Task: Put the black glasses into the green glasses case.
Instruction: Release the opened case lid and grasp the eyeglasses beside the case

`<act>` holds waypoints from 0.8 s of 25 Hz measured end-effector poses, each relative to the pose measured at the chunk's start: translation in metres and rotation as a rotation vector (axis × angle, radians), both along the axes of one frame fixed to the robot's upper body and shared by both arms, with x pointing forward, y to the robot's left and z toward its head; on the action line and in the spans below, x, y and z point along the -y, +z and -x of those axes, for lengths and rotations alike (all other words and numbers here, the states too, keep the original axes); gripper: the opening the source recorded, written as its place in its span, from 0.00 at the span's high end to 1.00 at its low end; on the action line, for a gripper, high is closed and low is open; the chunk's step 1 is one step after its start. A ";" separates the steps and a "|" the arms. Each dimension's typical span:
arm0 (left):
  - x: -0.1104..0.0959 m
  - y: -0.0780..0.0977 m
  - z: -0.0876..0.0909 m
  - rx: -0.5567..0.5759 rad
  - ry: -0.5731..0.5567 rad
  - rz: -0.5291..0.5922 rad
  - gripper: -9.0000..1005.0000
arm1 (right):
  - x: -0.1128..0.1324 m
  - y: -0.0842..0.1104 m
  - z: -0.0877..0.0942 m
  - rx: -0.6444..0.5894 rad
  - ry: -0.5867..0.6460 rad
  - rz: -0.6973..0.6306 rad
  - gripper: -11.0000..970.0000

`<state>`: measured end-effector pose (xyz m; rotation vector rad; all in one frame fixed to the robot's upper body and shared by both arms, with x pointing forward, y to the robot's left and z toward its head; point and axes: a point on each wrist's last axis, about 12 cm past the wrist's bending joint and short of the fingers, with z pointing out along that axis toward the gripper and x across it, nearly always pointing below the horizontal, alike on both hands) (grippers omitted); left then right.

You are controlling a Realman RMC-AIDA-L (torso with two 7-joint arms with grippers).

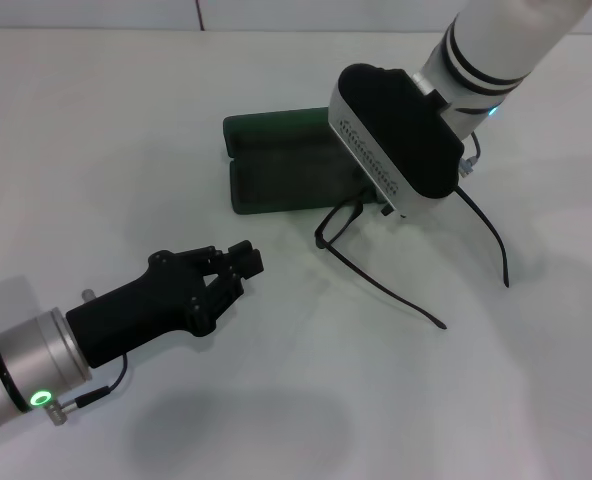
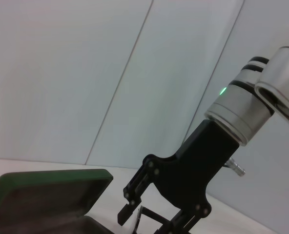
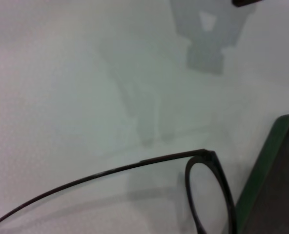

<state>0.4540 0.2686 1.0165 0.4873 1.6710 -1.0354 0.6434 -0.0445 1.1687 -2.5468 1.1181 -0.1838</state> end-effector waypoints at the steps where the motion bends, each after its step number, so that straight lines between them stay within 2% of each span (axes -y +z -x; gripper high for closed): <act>1: 0.000 0.000 0.000 0.000 0.000 0.000 0.87 | 0.000 -0.001 0.000 0.001 0.002 0.001 0.45; 10: 0.002 -0.003 0.002 -0.005 0.004 0.001 0.87 | 0.000 -0.001 0.001 -0.010 0.003 -0.004 0.45; 20: -0.002 -0.005 0.005 0.012 0.028 -0.021 0.87 | -0.002 0.019 -0.001 -0.067 -0.079 -0.113 0.46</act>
